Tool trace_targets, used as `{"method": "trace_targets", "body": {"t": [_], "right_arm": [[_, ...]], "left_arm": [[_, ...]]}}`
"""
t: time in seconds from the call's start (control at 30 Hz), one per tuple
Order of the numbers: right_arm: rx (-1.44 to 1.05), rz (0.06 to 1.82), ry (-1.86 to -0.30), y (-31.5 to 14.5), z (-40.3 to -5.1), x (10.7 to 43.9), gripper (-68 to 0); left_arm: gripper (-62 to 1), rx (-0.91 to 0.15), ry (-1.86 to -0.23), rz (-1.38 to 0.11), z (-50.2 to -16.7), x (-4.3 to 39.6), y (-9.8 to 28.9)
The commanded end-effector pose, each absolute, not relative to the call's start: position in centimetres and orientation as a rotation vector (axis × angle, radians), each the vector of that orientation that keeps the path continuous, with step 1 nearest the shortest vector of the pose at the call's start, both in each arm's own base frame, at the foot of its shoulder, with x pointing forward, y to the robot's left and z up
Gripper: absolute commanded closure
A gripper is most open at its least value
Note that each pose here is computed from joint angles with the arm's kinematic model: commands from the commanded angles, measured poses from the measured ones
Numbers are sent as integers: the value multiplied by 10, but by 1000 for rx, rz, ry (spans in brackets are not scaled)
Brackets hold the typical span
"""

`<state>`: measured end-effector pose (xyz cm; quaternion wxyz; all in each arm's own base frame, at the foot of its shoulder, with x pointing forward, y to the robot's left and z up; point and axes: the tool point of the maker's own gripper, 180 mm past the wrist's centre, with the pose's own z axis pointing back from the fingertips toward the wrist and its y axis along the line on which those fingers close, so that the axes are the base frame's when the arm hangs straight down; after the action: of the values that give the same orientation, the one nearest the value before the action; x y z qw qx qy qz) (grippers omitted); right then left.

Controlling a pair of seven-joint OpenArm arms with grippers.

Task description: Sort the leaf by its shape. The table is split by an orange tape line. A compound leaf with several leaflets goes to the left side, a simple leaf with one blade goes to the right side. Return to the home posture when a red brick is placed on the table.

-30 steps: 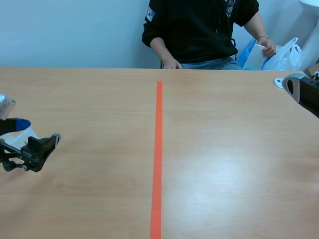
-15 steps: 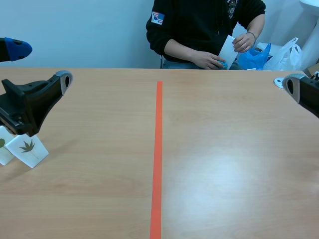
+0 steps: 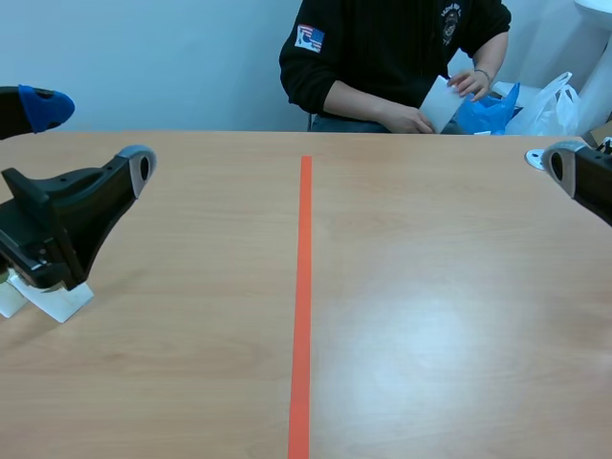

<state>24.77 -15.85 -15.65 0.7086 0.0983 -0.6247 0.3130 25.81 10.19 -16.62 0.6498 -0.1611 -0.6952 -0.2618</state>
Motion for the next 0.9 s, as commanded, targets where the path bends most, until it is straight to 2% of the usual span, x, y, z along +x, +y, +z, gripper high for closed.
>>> {"method": "trace_targets", "body": {"t": [0.0,0.87], "right_arm": [[205,711,-1412,-162,-148,250,-500],[204,711,-1411,-162,-148,250,-500]], "left_arm": [[-542,-397,-1616,-606,-153,254,94],[-542,-422,-1661,-620,-137,250,85]]}}
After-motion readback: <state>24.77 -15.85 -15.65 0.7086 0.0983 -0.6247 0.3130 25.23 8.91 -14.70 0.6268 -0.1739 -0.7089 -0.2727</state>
